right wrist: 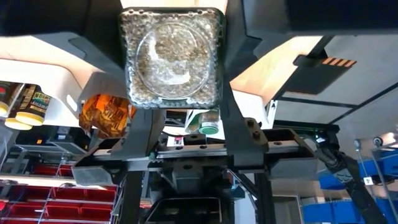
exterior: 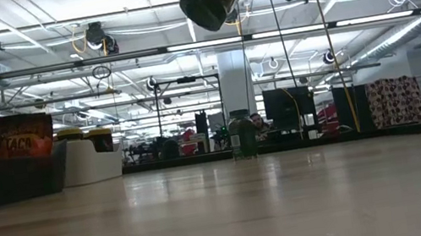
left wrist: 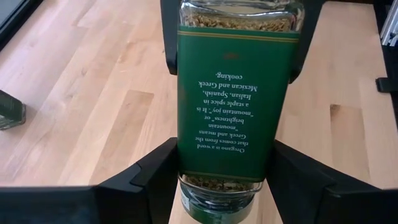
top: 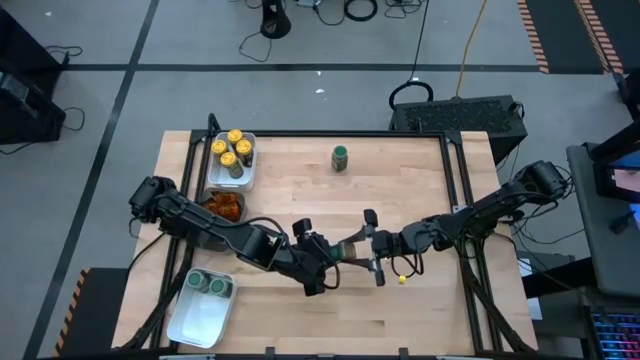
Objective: Sort spices by type
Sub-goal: Put the right green seasoning bottle into the bottom white bin
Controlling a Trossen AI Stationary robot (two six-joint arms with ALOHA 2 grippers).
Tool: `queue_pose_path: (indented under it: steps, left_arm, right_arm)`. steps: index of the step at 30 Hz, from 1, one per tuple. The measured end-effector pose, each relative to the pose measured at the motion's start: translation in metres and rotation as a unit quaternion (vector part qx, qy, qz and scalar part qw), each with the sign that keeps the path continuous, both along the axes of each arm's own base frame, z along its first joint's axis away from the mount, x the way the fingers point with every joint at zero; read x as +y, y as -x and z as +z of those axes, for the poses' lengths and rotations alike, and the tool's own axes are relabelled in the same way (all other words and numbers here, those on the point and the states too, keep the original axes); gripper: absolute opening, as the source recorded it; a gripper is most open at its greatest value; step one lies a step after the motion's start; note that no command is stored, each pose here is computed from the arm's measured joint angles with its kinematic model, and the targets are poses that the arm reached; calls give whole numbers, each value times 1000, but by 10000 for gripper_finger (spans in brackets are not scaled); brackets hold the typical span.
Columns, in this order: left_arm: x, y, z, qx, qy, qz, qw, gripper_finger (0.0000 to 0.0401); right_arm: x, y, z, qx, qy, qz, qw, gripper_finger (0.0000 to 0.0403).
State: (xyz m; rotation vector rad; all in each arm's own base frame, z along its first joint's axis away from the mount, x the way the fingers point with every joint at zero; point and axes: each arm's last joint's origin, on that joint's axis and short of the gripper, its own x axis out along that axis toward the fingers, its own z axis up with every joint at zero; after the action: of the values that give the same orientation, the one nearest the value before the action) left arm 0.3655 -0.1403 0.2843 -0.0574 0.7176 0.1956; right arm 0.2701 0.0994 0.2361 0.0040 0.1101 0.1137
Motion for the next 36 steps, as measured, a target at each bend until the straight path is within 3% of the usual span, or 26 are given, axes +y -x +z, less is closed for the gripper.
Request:
queue_pose_path:
  steps: [4, 14, 18, 26, 31, 36]
  left_arm:
    - [-1, -1, 1, -4, 11, -8, 1000, 228]
    - [-1, 5, 3, 27, 16, -50, 998, 315]
    - [5, 19, 14, 39, -6, -29, 999, 322]
    - [2, 64, 37, -7, -48, 18, 999, 323]
    - [-11, 79, 18, -116, 3, 30, 993, 322]
    - [-29, 75, -11, -270, 21, -28, 962, 322]
  right_arm:
    - [0, 0, 0, -1, -2, 2, 1000, 164]
    - [-1, 3, 3, -1, 18, 8, 1000, 175]
    - [-1, 5, 7, -6, 24, 17, 1000, 165]
    - [-3, 13, 13, -33, 27, 23, 999, 173]
    - [-9, 33, 14, -128, -7, 55, 990, 171]
    - [-17, 55, 14, -242, -65, 69, 966, 173]
